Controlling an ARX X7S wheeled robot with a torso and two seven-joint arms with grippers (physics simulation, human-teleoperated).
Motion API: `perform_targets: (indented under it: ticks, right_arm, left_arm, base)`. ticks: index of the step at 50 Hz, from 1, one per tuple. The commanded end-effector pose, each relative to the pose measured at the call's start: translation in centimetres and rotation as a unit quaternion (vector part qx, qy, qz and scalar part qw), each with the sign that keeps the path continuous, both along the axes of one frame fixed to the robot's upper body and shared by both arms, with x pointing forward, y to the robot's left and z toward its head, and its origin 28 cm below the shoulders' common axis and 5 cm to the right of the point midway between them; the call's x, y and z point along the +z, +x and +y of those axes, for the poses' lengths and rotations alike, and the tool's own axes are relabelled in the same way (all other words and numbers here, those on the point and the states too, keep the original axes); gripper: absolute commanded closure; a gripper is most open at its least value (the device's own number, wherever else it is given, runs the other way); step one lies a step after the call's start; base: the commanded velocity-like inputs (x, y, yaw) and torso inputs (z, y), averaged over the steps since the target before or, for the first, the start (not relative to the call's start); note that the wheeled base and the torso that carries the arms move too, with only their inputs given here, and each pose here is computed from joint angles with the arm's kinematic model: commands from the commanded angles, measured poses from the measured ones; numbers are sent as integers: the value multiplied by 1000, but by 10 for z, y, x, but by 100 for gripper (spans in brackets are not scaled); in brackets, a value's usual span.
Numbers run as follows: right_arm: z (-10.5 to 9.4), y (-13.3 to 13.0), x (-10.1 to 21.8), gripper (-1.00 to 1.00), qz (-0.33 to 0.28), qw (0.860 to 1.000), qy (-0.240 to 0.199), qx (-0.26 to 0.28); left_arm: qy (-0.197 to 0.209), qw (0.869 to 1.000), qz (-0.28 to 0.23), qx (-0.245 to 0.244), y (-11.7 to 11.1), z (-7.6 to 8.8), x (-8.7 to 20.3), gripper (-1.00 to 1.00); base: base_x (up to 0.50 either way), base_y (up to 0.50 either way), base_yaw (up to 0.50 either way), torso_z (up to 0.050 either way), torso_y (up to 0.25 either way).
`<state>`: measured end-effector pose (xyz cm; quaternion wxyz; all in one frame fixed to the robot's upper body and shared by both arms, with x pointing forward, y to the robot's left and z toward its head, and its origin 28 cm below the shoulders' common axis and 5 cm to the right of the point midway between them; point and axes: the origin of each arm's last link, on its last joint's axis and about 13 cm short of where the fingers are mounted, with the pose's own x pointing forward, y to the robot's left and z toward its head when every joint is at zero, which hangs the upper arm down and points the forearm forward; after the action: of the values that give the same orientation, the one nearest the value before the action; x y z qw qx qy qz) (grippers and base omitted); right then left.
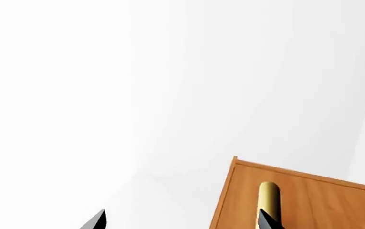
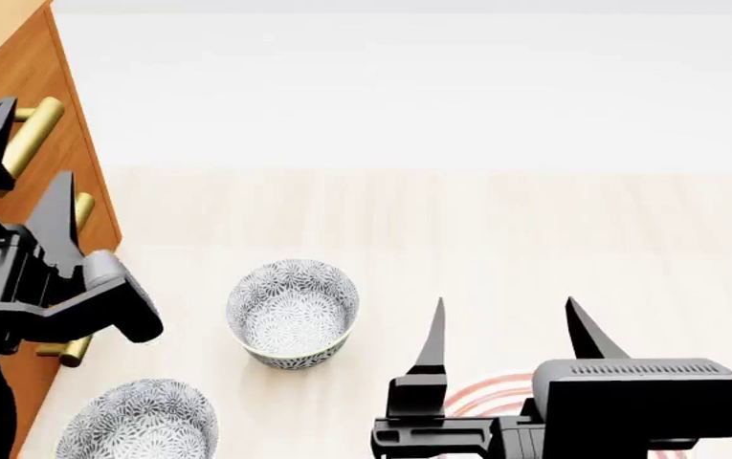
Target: Open the top drawer of the cabinet.
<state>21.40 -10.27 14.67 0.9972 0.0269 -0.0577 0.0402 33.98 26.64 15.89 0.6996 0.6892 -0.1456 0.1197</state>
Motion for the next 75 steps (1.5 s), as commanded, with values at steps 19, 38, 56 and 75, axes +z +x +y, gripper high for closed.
perform_targets:
  ticks: [19, 38, 56, 75]
  right_arm:
    - [0, 5, -6, -100, 7, 1000, -1, 0]
    - [2, 2, -6, -100, 5, 1000, -3, 2]
    - [1, 1, -6, -100, 6, 1000, -4, 1]
    - [-1, 3, -10, -100, 9, 1000, -2, -1]
  left_arm:
    - [31, 998, 24, 40, 31, 20, -17, -100]
    - [26, 997, 32, 64, 25, 34, -23, -100]
    - [31, 997, 33, 70, 23, 33, -24, 100]
    - [31, 997, 39, 64, 23, 29, -26, 100]
  base:
    - [0, 0, 0, 0, 0]
    - [0, 0, 0, 0, 0]
    - [0, 0, 0, 0, 1]
    - [0, 0, 0, 0, 0]
